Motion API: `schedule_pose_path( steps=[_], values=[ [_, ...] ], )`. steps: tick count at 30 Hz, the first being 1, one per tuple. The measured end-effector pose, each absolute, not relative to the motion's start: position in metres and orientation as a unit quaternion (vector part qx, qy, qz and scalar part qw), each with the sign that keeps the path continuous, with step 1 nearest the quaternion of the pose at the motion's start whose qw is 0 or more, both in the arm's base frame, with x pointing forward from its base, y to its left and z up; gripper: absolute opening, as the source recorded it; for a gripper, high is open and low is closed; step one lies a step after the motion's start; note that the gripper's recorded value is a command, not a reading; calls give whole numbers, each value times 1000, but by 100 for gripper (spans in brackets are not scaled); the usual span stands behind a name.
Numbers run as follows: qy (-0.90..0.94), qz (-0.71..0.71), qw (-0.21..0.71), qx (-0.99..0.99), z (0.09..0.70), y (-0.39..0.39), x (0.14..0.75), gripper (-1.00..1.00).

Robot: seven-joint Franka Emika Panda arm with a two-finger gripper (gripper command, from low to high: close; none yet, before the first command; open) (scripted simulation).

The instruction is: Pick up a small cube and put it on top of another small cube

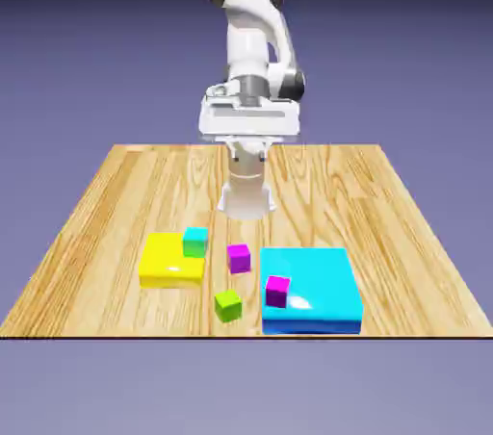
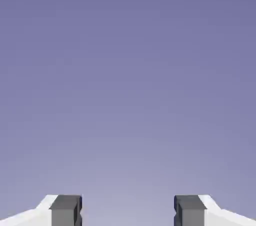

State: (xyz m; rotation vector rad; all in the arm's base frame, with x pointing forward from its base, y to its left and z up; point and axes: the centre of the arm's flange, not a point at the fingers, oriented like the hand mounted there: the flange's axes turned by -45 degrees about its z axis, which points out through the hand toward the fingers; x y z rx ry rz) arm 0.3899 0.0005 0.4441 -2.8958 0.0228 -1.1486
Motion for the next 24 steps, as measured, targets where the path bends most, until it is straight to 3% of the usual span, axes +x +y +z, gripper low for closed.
schedule_pose_path(
  steps=[11,24],
  values=[
    [315,-156,111,-930,314,-25,371,0],
    [623,66,53,-778,196,-45,303,0]
  ],
)
